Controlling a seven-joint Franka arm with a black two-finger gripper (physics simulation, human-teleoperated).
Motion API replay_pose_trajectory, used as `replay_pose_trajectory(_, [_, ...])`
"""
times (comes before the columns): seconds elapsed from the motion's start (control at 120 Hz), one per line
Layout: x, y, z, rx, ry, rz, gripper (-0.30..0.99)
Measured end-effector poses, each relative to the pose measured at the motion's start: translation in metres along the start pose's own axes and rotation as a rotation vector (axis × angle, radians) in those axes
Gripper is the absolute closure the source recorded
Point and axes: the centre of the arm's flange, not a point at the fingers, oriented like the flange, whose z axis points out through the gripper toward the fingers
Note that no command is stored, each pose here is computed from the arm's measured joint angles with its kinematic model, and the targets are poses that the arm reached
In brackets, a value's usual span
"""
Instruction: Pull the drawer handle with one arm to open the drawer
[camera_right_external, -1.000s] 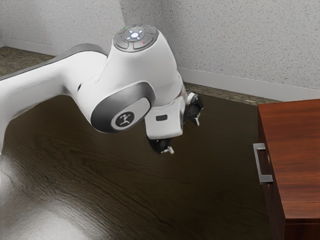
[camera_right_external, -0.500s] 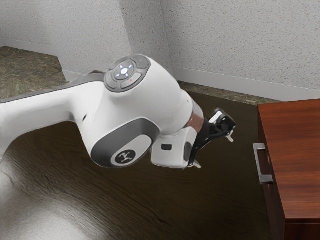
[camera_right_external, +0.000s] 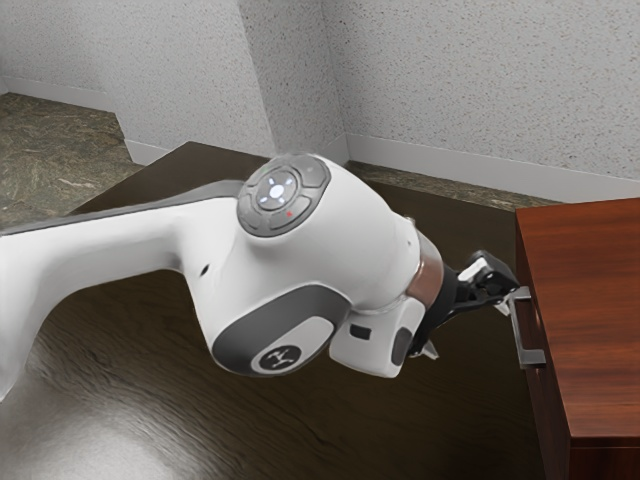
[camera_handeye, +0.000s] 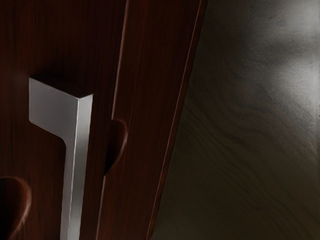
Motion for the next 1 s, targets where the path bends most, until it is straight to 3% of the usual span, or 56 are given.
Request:
replay_pose_trajectory(0.567, [0.005,-0.001,0.03,0.0,-0.011,0.049,0.0])
replay_pose_trajectory(1.0, [-0.003,0.029,0.029,-0.024,0.009,0.035,0.0])
